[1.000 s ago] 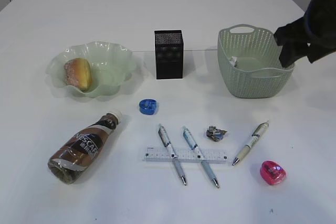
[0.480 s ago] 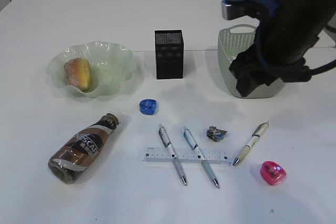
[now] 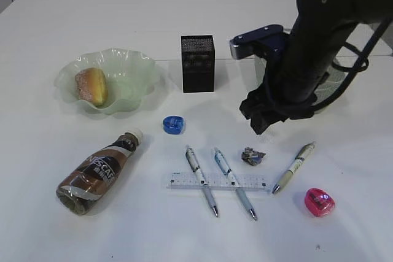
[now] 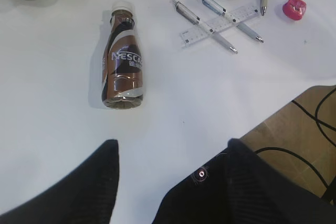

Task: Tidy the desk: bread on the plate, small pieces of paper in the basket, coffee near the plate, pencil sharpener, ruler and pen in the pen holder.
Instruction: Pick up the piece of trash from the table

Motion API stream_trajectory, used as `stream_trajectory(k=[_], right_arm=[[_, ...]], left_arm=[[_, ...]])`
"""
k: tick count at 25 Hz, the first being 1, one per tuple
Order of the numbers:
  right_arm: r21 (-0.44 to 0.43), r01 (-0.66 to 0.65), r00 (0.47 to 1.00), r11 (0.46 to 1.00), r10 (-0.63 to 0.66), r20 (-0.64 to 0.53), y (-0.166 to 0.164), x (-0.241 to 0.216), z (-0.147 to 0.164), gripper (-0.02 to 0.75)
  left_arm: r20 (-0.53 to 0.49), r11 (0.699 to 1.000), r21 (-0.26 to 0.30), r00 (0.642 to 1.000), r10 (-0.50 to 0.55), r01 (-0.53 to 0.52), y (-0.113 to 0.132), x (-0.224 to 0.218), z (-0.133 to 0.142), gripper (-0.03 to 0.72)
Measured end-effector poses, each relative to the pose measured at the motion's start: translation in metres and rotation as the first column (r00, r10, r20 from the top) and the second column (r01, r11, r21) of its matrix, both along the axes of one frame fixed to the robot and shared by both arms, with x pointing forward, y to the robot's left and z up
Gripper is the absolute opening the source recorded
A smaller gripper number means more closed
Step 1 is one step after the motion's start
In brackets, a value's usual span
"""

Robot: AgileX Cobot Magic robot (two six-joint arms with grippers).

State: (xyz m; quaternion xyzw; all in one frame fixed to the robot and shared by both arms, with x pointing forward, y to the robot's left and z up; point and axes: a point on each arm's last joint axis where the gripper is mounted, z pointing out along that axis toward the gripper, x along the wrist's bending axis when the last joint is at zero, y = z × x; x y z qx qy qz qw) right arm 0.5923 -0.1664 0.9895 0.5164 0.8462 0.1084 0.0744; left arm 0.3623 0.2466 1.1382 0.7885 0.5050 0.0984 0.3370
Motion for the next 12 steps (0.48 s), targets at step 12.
stream_trajectory(k=[12], right_arm=[[0.011, -0.015, 0.991, 1.000, 0.016, -0.136, 0.010, 0.011, -0.063, 0.458]], left_arm=[[0.002, 1.000, 0.011, 1.000, 0.002, -0.002, 0.001, 0.000, 0.000, 0.449]])
